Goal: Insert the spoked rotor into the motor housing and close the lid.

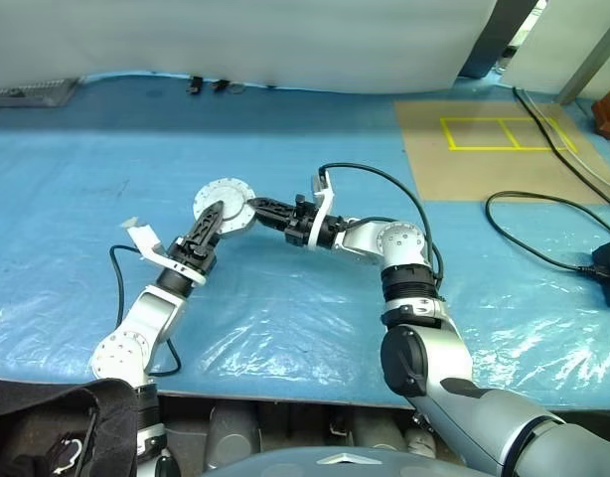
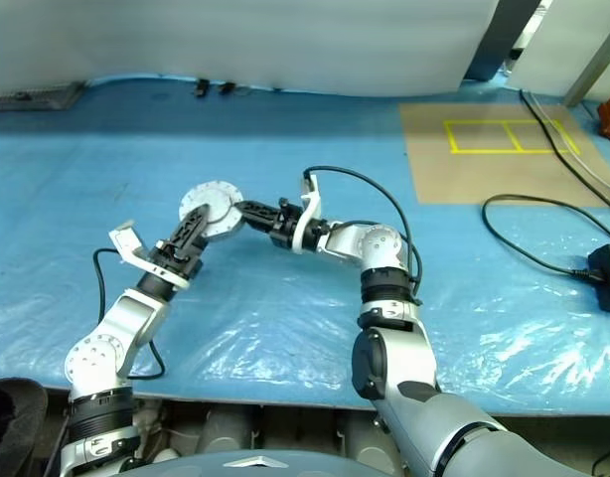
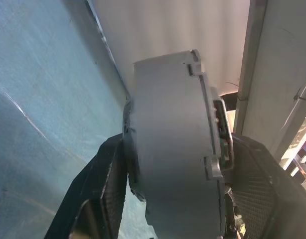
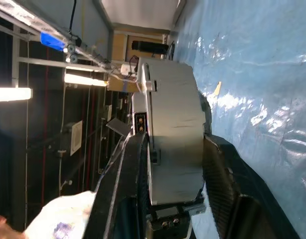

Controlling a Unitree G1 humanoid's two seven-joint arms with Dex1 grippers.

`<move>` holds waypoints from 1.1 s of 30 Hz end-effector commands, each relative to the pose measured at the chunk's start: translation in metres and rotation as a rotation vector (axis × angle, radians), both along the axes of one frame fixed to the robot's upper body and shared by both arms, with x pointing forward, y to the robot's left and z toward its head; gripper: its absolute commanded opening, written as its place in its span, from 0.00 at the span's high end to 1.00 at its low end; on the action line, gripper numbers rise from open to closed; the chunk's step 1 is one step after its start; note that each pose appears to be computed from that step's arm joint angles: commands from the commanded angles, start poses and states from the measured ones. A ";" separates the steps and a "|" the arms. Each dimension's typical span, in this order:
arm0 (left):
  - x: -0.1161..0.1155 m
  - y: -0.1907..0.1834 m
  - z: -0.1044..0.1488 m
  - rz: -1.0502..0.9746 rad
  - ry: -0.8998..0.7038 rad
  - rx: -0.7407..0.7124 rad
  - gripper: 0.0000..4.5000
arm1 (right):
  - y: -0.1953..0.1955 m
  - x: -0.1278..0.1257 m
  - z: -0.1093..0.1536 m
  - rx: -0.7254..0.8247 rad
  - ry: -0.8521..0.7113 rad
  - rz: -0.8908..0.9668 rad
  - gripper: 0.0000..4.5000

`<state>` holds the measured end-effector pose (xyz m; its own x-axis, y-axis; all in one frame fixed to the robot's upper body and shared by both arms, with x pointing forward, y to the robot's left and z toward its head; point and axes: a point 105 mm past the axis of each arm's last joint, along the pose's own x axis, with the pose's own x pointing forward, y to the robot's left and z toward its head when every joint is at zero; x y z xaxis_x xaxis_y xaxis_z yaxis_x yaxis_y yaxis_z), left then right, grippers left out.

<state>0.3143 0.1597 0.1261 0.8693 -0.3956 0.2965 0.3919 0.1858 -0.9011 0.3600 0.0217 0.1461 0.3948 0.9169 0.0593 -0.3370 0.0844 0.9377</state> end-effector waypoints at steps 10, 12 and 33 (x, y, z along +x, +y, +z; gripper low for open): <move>0.009 0.014 0.034 0.153 -0.174 -0.096 0.42 | 0.010 0.014 0.009 0.036 0.005 -0.095 0.24; 0.012 0.025 0.038 0.213 -0.183 -0.146 0.42 | 0.008 0.018 0.006 0.019 0.010 -0.128 0.24; 0.035 0.175 -0.020 1.062 0.077 -0.001 0.42 | 0.010 0.025 0.009 -0.004 -0.014 -0.163 0.24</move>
